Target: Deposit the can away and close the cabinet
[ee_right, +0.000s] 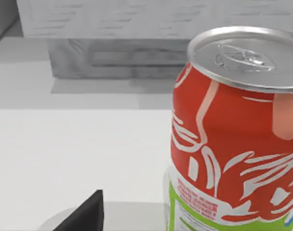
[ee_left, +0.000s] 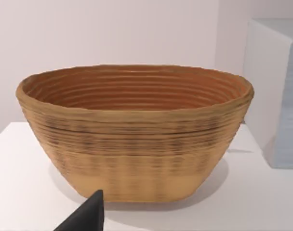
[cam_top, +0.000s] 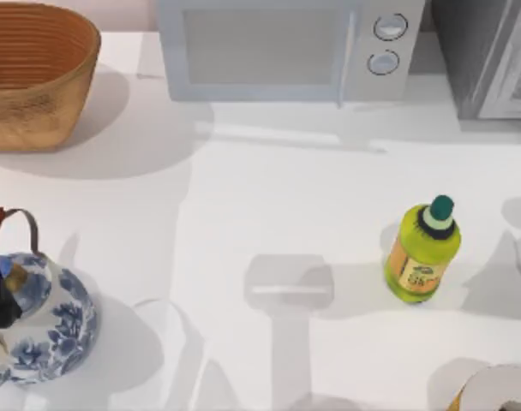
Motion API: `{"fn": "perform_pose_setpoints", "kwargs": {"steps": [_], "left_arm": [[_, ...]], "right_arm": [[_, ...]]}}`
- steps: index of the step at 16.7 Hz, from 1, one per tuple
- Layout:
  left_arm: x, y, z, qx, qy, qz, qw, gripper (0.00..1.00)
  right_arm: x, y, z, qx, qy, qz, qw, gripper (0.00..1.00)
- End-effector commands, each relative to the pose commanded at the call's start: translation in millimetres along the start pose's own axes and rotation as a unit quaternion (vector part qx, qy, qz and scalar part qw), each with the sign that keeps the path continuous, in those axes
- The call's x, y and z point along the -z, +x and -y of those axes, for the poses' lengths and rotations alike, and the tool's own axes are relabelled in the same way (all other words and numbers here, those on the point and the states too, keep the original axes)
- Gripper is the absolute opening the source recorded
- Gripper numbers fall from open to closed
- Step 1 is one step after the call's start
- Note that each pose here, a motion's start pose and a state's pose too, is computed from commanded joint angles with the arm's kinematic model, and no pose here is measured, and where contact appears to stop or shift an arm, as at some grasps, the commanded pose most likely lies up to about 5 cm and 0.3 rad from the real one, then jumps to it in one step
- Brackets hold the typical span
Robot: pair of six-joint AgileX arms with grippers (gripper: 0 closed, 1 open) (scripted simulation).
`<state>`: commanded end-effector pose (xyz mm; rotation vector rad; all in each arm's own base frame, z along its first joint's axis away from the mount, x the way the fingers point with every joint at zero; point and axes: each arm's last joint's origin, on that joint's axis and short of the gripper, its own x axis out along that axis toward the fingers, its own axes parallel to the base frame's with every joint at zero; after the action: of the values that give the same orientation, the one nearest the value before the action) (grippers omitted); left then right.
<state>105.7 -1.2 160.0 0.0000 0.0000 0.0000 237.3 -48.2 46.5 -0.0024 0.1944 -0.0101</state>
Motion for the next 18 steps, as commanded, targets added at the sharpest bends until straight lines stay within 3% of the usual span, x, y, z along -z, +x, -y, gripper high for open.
{"fn": "perform_pose_setpoints", "kwargs": {"steps": [5, 10, 18], "left_arm": [[0.0, 0.0, 0.0, 0.0, 0.0, 0.0, 1.0, 1.0], [0.0, 0.0, 0.0, 0.0, 0.0, 0.0, 1.0, 1.0], [0.0, 0.0, 0.0, 0.0, 0.0, 0.0, 1.0, 1.0]], "right_arm": [[-0.8, 3.4, -3.5, -0.001, 0.001, 0.0, 1.0, 1.0], [-1.0, 35.5, -18.4, -0.001, 0.0, 0.0, 1.0, 1.0], [0.0, 60.0, 0.0, 0.0, 0.0, 0.0, 1.0, 1.0]]}}
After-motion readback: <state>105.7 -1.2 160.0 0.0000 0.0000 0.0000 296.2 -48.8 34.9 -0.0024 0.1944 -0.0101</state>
